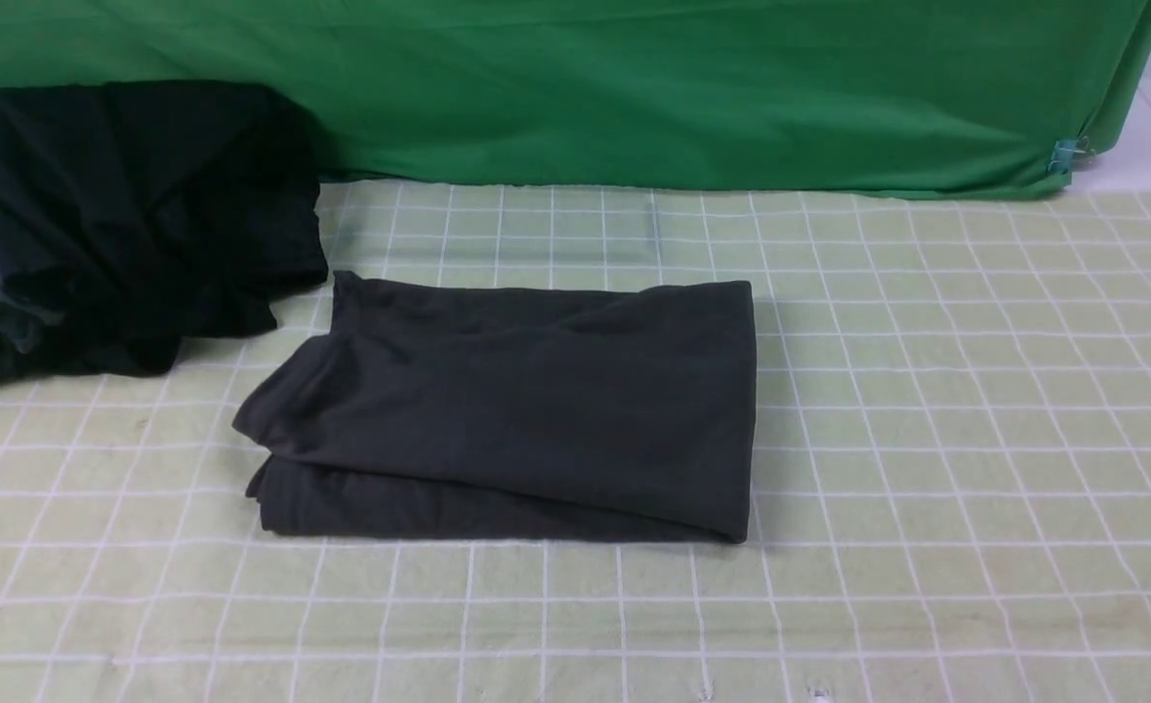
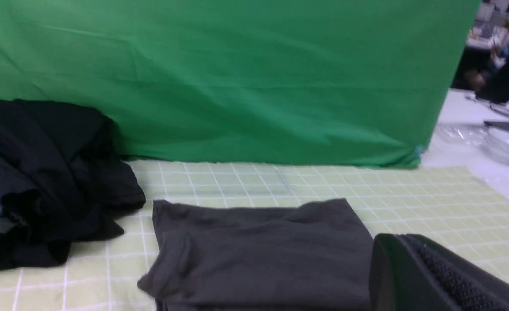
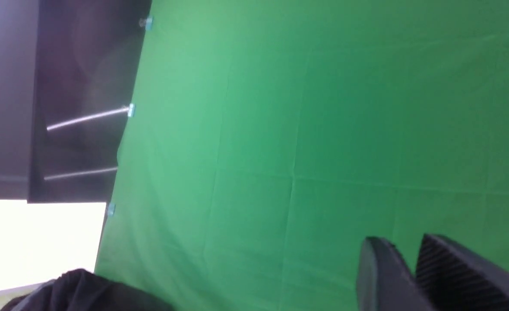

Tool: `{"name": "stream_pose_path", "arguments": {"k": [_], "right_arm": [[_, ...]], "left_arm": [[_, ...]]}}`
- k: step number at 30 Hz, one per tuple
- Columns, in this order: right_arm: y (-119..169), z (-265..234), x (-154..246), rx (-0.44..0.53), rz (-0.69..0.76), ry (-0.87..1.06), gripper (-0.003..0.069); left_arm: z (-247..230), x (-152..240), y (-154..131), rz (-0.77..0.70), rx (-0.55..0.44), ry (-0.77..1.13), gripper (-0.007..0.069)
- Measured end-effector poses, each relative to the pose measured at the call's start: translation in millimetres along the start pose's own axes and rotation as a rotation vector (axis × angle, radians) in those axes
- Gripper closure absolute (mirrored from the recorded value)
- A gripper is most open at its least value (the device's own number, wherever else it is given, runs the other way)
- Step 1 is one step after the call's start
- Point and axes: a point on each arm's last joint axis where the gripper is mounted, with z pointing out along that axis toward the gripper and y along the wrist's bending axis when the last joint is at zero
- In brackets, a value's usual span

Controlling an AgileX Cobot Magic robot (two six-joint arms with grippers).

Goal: Fold a long-sleeved shirt over a green coffee tablecloth.

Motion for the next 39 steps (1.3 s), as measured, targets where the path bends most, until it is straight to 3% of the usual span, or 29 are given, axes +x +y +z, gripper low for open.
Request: {"name": "stream_pose_path", "arguments": {"k": [7,22,28,32,39], "right_arm": [[0.2,-0.2,2.9,-0.001,0.002,0.015,0.0431],[0.2,-0.3,3.4,-0.001,0.002,0.018,0.0421],[0.2,-0.3,3.4,-0.001,0.002,0.018,0.0419],[0.2,-0.3,3.4,-0.001,0.002,0.018,0.0419],[0.2,-0.3,3.4,-0.001,0.002,0.018,0.0419]], "left_arm": [[4.2,-3.9,3.7,-0.021,-0.011,-0.133,0.0627],[4.2,-4.2,5.0,0.007,-0.028,-0.135,0.0624],[7.5,1.1,10.6,0.088,-0.077,-0.123,0.0624],[24.5,38.2,28.2,0.142,-0.195,-0.050,0.0624],[43.5,122.4,56.8,0.192,-0.319,0.041,0.0623]]}}
